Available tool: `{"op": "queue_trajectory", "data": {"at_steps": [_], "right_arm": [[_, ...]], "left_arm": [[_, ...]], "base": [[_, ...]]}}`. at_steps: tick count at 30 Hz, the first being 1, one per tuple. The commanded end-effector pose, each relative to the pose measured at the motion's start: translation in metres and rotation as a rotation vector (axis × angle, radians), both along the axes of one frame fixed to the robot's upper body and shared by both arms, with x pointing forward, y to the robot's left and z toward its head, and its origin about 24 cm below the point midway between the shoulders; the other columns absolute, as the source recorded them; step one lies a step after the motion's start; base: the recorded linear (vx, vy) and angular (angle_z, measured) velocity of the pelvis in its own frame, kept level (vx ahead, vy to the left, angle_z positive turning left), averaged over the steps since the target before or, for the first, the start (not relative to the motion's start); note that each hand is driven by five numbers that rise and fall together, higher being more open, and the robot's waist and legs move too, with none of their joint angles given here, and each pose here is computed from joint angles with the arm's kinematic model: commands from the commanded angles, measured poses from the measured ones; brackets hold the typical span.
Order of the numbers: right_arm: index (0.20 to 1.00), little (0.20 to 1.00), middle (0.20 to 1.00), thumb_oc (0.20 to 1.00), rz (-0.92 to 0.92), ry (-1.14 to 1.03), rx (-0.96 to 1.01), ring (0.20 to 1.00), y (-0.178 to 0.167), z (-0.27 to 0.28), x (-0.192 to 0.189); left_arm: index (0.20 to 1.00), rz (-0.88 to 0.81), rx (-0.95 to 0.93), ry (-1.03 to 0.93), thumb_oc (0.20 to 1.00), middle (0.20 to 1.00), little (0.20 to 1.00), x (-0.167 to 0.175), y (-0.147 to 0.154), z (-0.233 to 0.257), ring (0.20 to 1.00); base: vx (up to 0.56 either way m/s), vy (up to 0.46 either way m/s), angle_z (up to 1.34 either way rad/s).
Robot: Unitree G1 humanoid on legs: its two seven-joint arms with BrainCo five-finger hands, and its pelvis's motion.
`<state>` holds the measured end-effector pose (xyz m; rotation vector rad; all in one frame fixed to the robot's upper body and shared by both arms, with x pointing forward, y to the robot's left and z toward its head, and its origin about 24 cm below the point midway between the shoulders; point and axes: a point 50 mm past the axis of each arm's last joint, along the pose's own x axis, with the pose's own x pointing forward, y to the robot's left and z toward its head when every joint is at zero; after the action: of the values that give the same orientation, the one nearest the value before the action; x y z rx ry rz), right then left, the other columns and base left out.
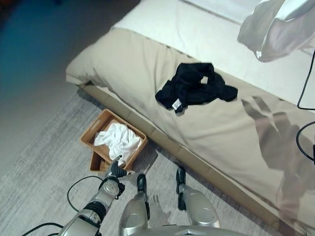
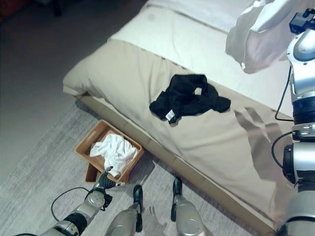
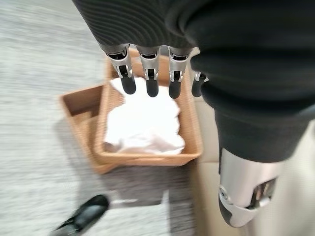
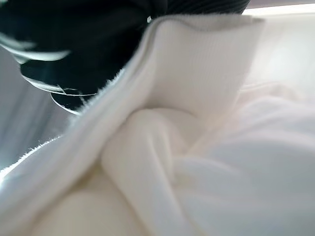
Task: Pick up clothes into the bucket
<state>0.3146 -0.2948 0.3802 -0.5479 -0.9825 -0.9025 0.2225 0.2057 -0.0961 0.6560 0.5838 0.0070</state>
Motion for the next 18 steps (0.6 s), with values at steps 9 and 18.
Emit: {"op": "queue_trajectory", "data": {"at_steps": [9, 18], "right_arm": [[0.200, 0.200, 0.200, 0.200, 0.206, 0.439, -0.284, 0.200, 0.046, -0.098, 0.027], [0.200, 0.200, 0.200, 0.200, 0.502, 0.662, -0.340, 0.200, 0.086, -0.163, 0.018]], "left_arm": [[1.000, -0.298, -0.330, -0.507, 1.000, 1.000, 1.000, 0.051, -0.057, 0.109, 1.000], [1.000, -0.511, -0.551, -0.731, 1.000, 1.000, 1.000, 0.072, -0.092, 0.192, 1.000]], "base": [[0.08, 0.011, -0.06], [0.04, -0.005, -0.02]]}}
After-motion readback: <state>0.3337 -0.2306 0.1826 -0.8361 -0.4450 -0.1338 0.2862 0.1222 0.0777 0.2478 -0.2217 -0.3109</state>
